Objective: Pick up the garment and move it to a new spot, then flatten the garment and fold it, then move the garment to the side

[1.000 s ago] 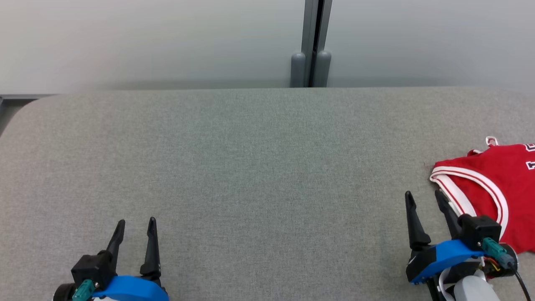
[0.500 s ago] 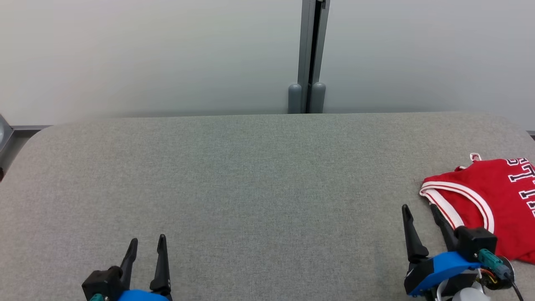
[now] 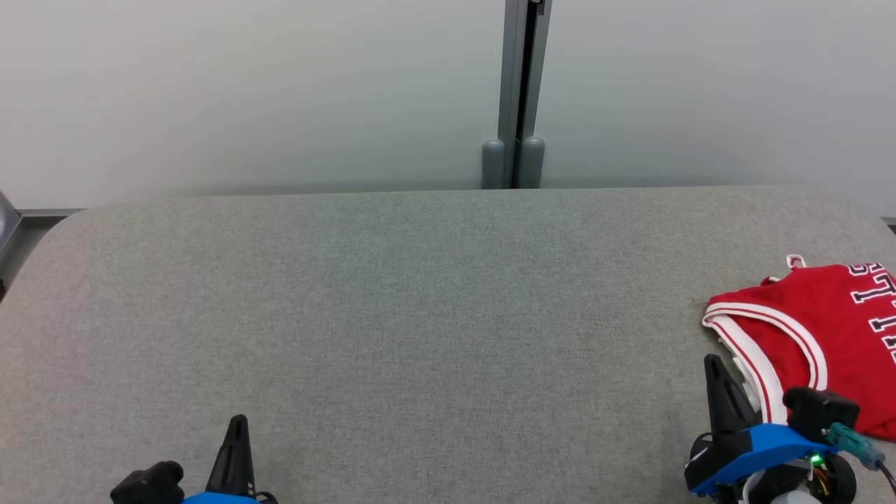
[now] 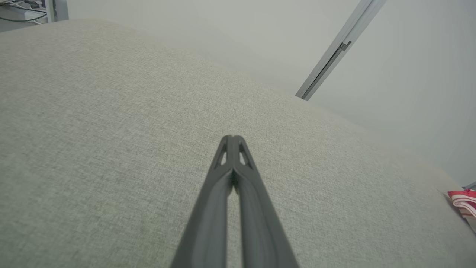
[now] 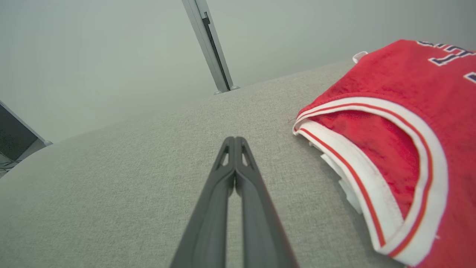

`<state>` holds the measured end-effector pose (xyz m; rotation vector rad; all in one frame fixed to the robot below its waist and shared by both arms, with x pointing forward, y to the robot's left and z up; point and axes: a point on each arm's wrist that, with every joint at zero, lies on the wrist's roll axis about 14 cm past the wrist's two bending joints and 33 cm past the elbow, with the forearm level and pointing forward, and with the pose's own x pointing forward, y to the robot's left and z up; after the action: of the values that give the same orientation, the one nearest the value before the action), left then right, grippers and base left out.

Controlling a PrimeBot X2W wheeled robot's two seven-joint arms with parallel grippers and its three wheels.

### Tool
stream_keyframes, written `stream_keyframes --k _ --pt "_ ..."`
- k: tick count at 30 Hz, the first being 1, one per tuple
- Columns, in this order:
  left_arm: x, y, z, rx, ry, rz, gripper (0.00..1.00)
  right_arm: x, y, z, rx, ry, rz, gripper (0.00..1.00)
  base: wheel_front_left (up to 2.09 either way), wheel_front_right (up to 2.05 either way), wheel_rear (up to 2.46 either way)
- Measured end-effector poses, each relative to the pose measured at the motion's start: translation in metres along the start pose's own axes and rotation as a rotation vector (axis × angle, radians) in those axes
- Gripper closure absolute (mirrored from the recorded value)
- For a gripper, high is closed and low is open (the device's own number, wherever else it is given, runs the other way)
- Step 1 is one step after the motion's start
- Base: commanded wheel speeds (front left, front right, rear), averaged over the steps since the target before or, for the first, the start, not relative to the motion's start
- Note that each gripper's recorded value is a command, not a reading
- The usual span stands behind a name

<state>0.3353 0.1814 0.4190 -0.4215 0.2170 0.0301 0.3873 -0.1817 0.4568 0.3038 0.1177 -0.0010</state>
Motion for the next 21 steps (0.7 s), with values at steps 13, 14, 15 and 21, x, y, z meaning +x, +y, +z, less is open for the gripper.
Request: stream_keyframes --k 13,14,15,21 --pt "0.006 0.001 0.013 -0.203 -0.024 0.021 1.00 0.000 -0.003 0.008 0.226 -0.019 -0.027 1.00 0.00 0.00 0.00" --pt "0.007 0.001 0.014 -0.216 -0.025 0.022 1.00 -0.001 -0.004 0.008 0.241 -0.018 -0.029 1.00 0.00 0.00 0.00" --pt "0.007 0.001 0.015 -0.231 -0.027 0.023 1.00 -0.001 -0.004 0.008 0.256 -0.017 -0.030 1.00 0.00 0.00 0.00" --pt "0.010 0.003 0.023 -0.317 -0.043 0.027 1.00 -0.001 -0.005 0.011 0.350 -0.023 -0.037 1.00 0.00 0.00 0.00"
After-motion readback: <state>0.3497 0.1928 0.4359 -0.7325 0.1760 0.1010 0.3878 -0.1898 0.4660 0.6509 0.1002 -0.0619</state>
